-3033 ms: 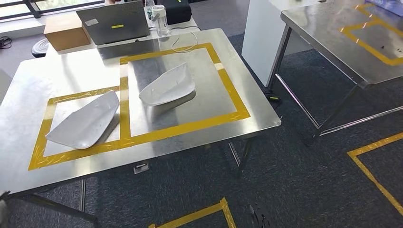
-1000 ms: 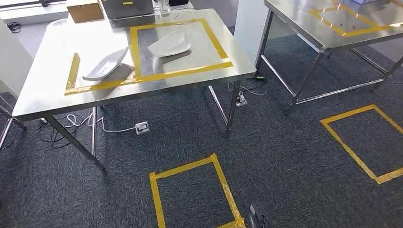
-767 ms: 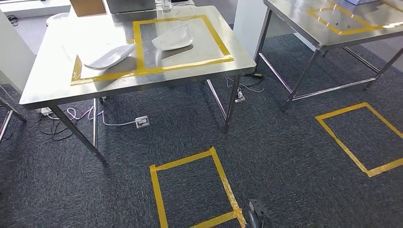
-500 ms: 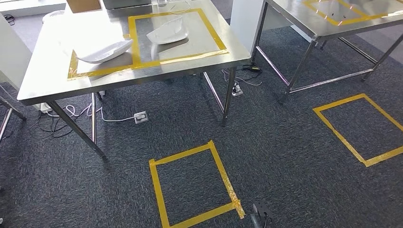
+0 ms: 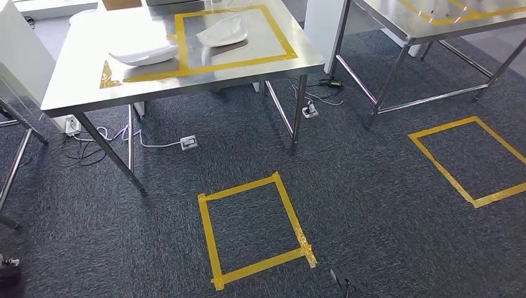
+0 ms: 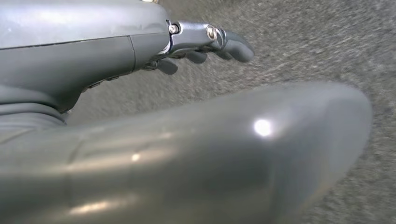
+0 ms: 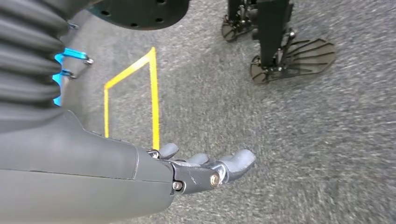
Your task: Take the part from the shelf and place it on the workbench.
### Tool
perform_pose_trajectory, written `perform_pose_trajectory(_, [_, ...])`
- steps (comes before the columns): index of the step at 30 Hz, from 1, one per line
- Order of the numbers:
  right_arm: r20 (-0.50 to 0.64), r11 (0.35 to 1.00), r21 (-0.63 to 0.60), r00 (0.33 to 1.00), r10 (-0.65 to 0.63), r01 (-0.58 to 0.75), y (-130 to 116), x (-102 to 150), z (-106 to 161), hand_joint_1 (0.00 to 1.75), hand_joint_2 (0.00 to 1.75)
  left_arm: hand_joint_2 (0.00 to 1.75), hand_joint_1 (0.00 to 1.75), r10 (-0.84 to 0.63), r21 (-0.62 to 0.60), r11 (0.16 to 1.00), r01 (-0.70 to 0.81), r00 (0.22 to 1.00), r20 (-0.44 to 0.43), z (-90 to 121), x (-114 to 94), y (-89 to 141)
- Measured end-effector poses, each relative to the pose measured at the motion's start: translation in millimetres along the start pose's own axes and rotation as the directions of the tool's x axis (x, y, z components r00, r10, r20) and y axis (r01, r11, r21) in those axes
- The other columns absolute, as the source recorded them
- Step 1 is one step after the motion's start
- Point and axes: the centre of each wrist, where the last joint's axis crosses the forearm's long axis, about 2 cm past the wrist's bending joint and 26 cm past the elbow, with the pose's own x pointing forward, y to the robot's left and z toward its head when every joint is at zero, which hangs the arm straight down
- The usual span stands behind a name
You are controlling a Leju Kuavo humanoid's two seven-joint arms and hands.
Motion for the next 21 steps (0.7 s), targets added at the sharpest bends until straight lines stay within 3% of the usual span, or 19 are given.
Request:
perform_pose_trajectory(8, [0.154, 0.996, 0.054, 0.985, -0.079, 0.071, 7, 8, 2, 0.0, 1.75, 0.0, 0.0, -0.018, -0.002, 1.0, 0.018, 0.998, 0.061, -2, 22, 5])
perform_pose_trajectory(15, [0.084, 0.997, 0.07, 0.996, -0.042, 0.036, 18, 7, 2, 0.0, 1.75, 0.0, 0.0, -0.031, 0.003, 1.0, 0.031, 0.995, 0.098, -2, 26, 5])
perform_pose_trajectory(19, [0.058, 0.996, 0.079, 0.997, -0.045, 0.04, 23, 3, 2, 0.0, 1.75, 1.75, 0.0, -0.01, -0.002, 1.0, 0.01, 0.999, 0.05, -2, 10, 5])
perform_pose_trajectory(21, [0.054, 0.995, 0.082, 0.997, -0.058, 0.054, 23, 1, 2, 0.0, 1.75, 1.75, 0.0, -0.001, -0.01, 1.0, 0.001, 1.0, 0.004, -2, 0, 5])
